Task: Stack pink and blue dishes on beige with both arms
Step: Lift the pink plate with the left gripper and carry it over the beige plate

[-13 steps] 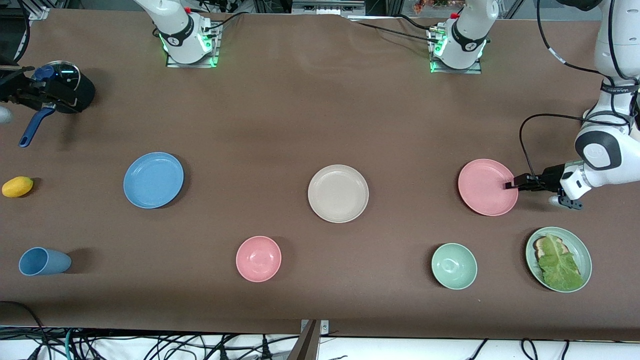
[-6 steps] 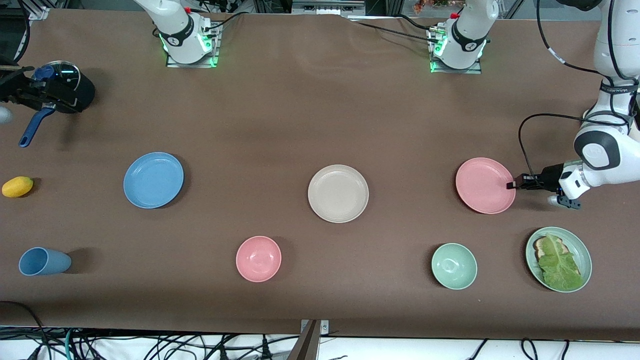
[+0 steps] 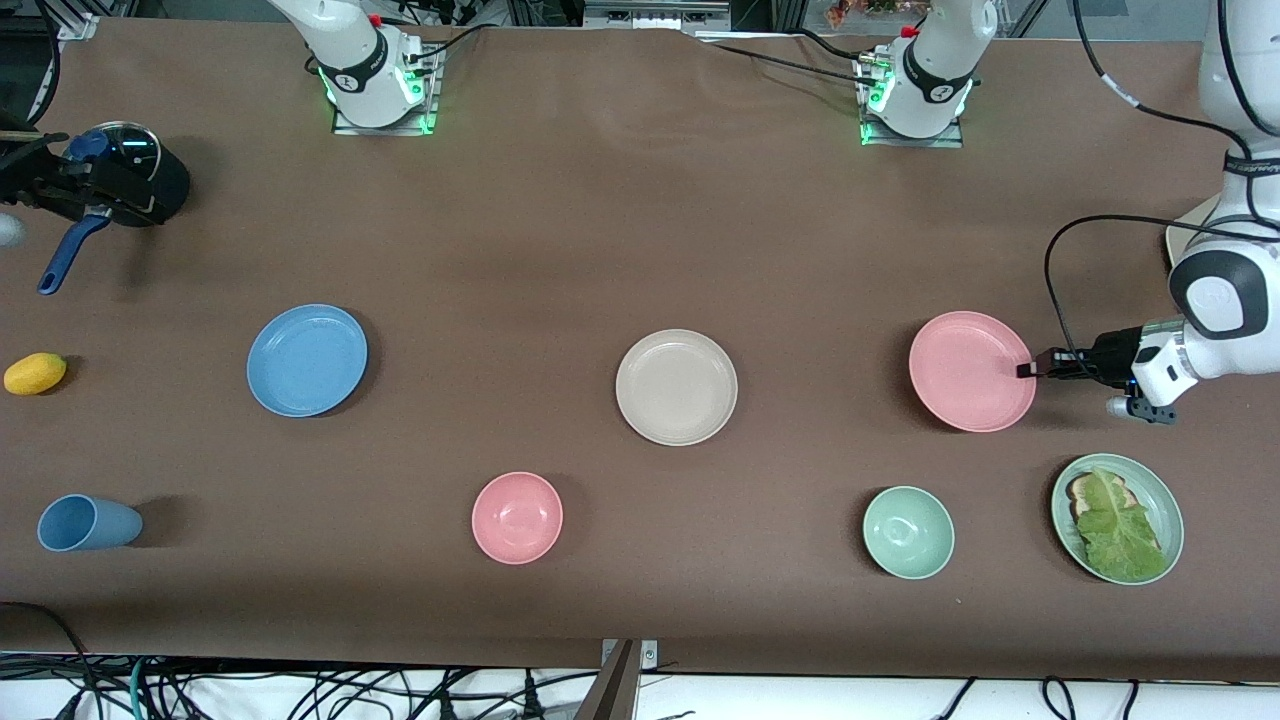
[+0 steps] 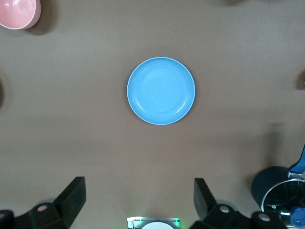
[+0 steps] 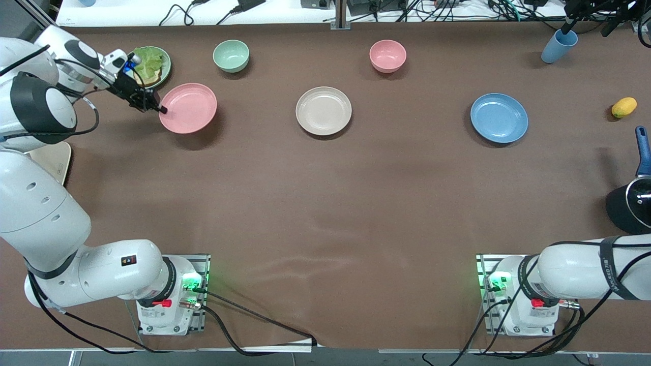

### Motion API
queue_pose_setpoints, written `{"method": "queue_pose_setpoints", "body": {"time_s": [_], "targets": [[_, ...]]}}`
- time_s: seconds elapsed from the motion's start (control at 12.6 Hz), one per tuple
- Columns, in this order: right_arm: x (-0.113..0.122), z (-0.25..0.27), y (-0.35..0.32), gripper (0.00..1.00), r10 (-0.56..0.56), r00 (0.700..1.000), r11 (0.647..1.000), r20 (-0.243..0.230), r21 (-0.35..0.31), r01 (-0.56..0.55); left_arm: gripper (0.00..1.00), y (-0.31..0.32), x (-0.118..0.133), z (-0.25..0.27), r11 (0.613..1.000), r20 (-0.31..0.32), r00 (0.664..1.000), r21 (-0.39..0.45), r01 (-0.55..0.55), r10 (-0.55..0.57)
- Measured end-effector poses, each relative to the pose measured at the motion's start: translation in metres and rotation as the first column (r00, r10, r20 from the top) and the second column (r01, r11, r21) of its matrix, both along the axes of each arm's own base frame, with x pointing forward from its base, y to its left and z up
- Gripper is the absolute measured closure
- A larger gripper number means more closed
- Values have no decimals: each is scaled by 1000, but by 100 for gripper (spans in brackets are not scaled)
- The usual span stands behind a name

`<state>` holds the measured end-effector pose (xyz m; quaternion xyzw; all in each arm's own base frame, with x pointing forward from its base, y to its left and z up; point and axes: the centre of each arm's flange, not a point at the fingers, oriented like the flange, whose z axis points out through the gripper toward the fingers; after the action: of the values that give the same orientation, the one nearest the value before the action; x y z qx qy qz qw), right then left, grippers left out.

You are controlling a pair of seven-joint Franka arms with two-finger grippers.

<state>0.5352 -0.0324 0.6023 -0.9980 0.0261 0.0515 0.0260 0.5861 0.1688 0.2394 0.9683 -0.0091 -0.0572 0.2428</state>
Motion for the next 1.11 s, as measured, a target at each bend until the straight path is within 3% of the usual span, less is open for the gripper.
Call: {"method": "queue_pose_setpoints", "body": {"time_s": [0.4,0.79,1.11], "targets": [[0,0,0,0,0,1000,1000,0,0,0,94,-64,27,50,1000,-52,998,12,-18,19],[0,0,-1,0,-2,1000,1000,0,1,2,94,-191,55,84,993,-137,985,67,-96,105],[-1,0,-11,0,-20,1000,1000,-2,1,20,94,-278,59,106,980,-100,987,170,-105,123]]}}
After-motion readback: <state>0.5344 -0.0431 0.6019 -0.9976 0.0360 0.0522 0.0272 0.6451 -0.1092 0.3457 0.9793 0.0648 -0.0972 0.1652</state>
